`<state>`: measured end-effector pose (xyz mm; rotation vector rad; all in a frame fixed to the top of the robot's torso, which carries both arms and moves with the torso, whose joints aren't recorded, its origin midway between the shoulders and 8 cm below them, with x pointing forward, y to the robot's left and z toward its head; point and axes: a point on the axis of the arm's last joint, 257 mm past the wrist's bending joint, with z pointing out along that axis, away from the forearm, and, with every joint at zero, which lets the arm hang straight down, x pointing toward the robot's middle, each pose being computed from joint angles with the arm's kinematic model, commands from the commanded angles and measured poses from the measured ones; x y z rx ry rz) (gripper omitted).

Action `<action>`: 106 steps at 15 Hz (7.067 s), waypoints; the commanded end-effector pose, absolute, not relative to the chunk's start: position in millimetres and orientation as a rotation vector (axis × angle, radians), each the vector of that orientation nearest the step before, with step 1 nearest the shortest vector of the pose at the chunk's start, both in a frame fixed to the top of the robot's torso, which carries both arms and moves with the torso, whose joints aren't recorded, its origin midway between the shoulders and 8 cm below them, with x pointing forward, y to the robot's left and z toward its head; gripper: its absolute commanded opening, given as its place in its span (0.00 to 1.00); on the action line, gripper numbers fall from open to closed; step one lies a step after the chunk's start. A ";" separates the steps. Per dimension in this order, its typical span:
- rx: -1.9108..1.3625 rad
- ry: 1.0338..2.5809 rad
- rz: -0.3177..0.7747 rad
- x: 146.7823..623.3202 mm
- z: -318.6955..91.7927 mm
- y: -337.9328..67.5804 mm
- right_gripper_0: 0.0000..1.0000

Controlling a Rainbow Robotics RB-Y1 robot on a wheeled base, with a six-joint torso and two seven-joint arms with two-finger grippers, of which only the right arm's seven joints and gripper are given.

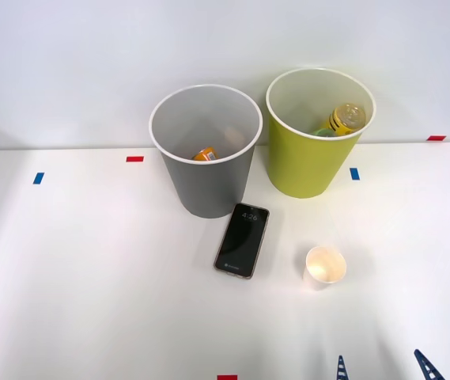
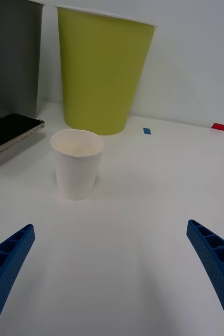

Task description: Put cans in the gray bin, plastic bottles in the light green bin

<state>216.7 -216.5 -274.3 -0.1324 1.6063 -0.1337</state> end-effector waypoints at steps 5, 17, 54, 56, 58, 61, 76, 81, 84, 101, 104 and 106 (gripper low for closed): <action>-0.133 1.606 -0.134 216.8 -274.3 -216.5 1.00; -0.133 1.606 -0.134 216.8 -274.3 -216.5 1.00; -0.133 1.606 -0.134 216.8 -274.3 -216.5 1.00; -0.133 1.606 -0.134 216.8 -274.3 -216.5 1.00; -0.133 1.606 -0.134 216.8 -274.3 -216.5 1.00; -0.133 1.606 -0.134 216.8 -274.3 -216.5 1.00; -0.133 1.606 -0.134 216.8 -274.3 -216.5 1.00; -0.133 1.606 -0.134 216.8 -274.3 -216.5 1.00; -0.133 1.606 -0.134 216.8 -274.3 -216.5 1.00; -0.133 1.606 -0.134 216.8 -274.3 -216.5 1.00; -0.133 1.606 -0.134 216.8 -274.3 -216.5 1.00; -0.133 1.606 -0.134 216.8 -274.3 -216.5 1.00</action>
